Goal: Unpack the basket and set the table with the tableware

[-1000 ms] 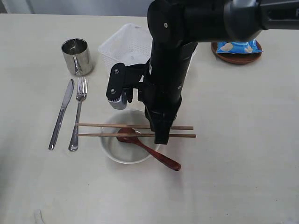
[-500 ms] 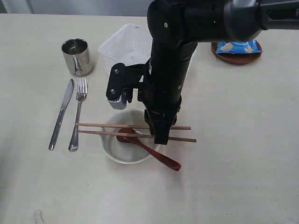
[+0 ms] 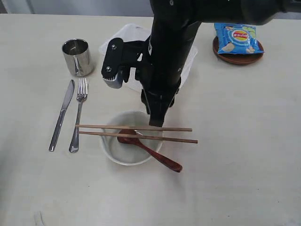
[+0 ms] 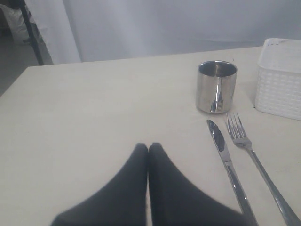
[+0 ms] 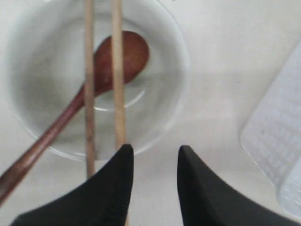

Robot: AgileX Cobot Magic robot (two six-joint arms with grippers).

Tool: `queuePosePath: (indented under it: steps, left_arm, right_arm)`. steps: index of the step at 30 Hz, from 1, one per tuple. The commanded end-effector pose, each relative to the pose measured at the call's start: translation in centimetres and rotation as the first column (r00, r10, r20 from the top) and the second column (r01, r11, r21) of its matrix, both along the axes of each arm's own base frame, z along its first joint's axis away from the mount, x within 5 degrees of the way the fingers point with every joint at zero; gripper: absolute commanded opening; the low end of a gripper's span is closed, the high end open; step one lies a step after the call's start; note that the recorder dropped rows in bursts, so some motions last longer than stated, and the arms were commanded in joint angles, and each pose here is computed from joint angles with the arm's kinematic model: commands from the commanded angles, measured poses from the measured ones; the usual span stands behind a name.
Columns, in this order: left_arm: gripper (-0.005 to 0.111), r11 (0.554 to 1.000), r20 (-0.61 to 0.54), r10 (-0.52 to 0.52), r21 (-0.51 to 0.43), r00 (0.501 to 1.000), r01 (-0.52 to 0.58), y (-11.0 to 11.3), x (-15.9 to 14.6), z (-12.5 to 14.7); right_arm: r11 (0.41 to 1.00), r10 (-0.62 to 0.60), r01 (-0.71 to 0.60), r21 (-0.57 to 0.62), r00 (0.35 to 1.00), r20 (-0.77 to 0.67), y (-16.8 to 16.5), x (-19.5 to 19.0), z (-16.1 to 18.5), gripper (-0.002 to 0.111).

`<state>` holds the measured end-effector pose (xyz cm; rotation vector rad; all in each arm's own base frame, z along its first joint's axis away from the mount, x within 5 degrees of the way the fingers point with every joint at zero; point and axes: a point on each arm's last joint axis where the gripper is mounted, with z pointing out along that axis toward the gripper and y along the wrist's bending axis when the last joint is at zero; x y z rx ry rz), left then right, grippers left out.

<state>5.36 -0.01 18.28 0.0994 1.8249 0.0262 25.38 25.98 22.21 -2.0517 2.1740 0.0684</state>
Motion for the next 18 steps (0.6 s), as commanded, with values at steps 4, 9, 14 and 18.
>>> queuePosePath:
  steps: [4, 9, 14, 18]
  left_arm:
    - [0.0, 1.0, 0.0, -0.005, -0.006, 1.0, 0.005, 0.0, 0.0, -0.1]
    - [0.0, 1.0, 0.0, -0.005, -0.006, 1.0, 0.005, 0.0, 0.0, -0.1]
    - [0.0, 1.0, 0.0, -0.005, -0.006, 1.0, 0.005, 0.0, 0.0, -0.1]
    - [0.0, 1.0, 0.0, -0.005, -0.006, 1.0, 0.005, 0.0, 0.0, -0.1]
  right_arm:
    - [0.978, -0.203, 0.204, -0.038, 0.979, 0.029, -3.0, 3.2, -0.5, 0.032]
    - [0.963, -0.27, 0.269, -0.017, 0.962, -0.05, -3.5, 3.9, -1.7, 0.032]
    - [0.962, -0.272, 0.267, -0.065, 0.958, -0.089, -3.3, 4.1, -3.6, 0.032]
    - [0.957, -0.283, 0.272, -0.1, 0.951, -0.123, -3.4, 3.9, -4.0, 0.032]
